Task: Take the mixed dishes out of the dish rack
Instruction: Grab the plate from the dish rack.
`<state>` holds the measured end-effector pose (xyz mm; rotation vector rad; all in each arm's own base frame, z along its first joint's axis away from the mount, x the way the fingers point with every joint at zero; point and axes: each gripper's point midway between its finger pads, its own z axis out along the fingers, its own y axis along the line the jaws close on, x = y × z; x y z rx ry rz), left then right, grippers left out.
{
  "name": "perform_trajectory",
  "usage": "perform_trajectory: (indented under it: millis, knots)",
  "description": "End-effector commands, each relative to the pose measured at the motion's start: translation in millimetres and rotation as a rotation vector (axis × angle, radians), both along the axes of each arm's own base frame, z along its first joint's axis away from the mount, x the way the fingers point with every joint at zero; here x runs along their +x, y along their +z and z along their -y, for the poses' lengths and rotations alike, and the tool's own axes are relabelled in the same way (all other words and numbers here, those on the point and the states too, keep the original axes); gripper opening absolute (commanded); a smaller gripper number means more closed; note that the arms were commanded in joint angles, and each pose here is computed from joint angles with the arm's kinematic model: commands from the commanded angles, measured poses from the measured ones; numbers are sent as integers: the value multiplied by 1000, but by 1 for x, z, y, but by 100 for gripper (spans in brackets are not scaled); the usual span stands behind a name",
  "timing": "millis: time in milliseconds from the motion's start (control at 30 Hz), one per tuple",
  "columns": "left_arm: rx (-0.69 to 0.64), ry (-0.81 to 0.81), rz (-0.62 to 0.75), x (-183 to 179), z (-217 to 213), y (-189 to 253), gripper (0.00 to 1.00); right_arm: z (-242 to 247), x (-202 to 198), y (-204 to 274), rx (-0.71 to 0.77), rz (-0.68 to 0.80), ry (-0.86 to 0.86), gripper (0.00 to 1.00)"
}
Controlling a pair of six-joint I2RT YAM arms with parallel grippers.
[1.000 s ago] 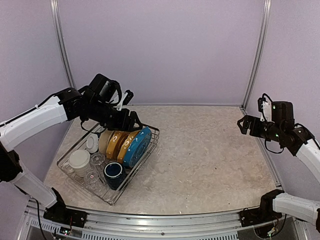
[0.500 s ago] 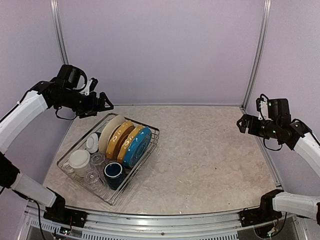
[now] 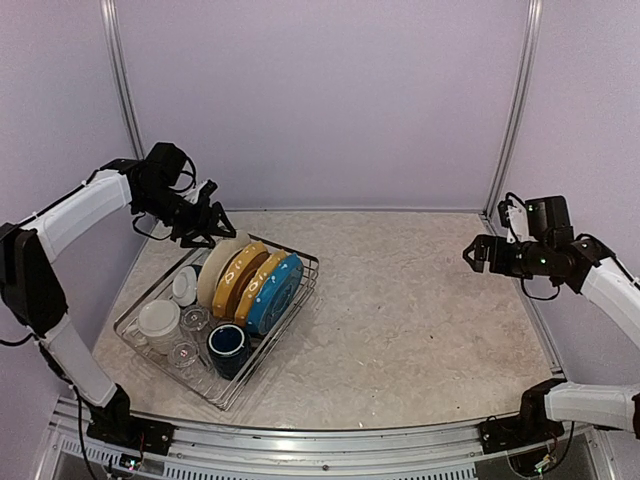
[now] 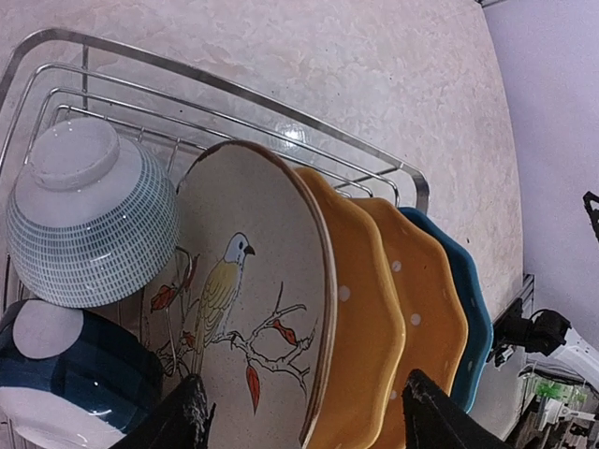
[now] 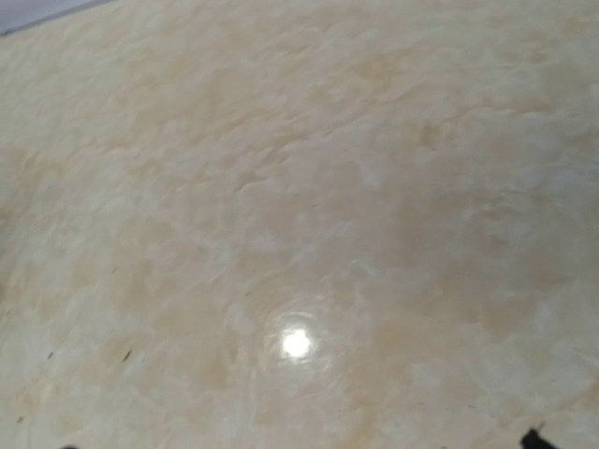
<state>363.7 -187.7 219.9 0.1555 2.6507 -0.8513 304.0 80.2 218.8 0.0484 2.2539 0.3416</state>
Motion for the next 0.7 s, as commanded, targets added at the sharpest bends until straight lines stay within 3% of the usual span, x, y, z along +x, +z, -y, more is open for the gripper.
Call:
perform_trajectory:
  millis: [0, 233, 667]
  knots:
    - [-42, -56, -37, 1, 9, -3, 59, -23, -4, -4, 26, 12, 141, 100]
    - [-19, -86, -60, 6, 10, -22, 44, -27, -5, 11, 46, 91, 165, 100]
    - [-57, -125, -77, 8, 17, -29, 21, -26, -2, 0, 45, 58, 156, 100]
